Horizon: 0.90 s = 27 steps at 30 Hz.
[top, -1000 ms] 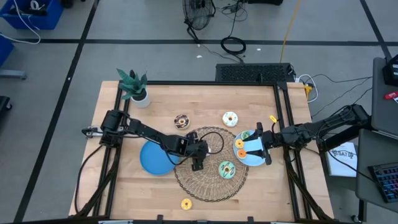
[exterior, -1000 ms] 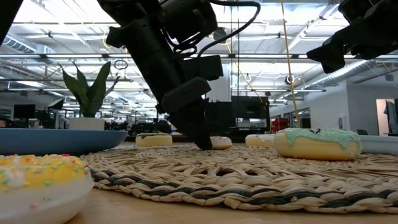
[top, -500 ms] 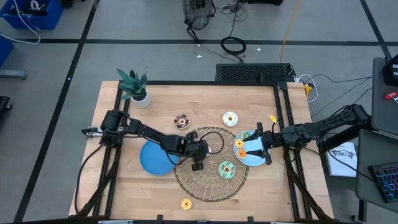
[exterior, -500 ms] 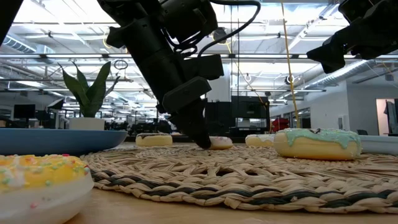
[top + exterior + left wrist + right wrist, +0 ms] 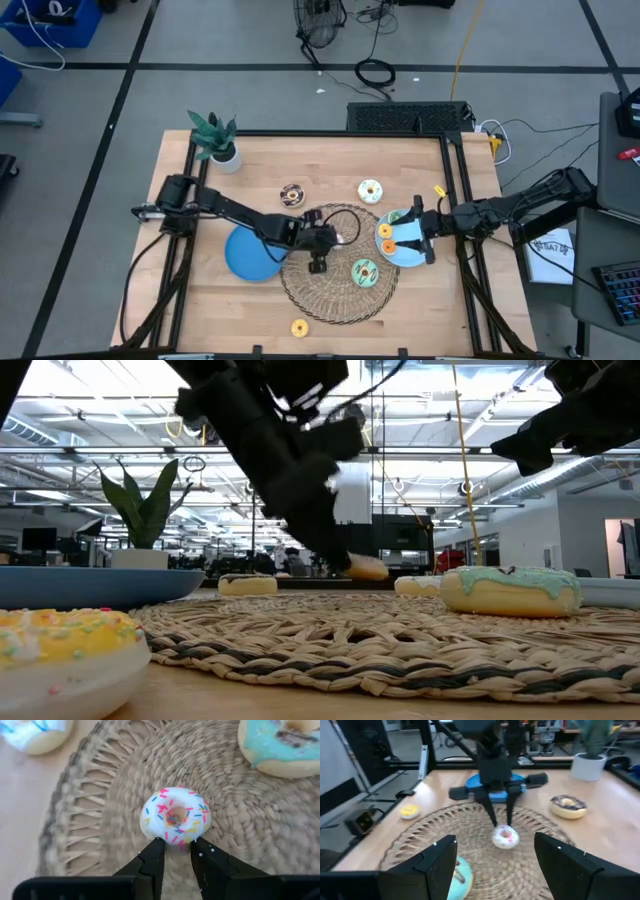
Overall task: Pick & Place donuts
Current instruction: Put the small white donut on the light blue plate
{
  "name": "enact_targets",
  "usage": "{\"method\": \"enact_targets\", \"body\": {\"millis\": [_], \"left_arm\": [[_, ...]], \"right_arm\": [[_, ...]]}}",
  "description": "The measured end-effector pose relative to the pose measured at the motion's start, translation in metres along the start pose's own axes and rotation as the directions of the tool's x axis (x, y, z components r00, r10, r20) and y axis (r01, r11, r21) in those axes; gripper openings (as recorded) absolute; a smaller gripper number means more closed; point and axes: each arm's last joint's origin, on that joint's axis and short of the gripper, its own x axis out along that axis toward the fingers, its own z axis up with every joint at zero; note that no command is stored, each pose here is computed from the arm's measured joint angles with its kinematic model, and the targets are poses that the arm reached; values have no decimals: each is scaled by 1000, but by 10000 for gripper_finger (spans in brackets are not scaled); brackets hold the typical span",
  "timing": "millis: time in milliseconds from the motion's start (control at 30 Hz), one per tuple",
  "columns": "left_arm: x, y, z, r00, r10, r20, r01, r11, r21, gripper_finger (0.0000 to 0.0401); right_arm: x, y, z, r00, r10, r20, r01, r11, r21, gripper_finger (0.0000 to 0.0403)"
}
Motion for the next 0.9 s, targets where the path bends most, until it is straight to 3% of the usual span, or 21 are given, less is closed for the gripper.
{"method": "enact_targets", "body": {"millis": [267,467,900], "left_arm": [[-29,6,19,994,-2,111,-1,999,33,97],[-39,9,30,980,7,201,-21,998,67,97],[-40,11,37,963,6,268,-29,996,82,97]], "right_arm": [[8,-5,-12,986,-166,25,167,985,-47,251],[18,-9,-26,975,-159,152,170,983,-63,251],[57,-9,-25,987,-160,35,161,986,-48,251]]}}
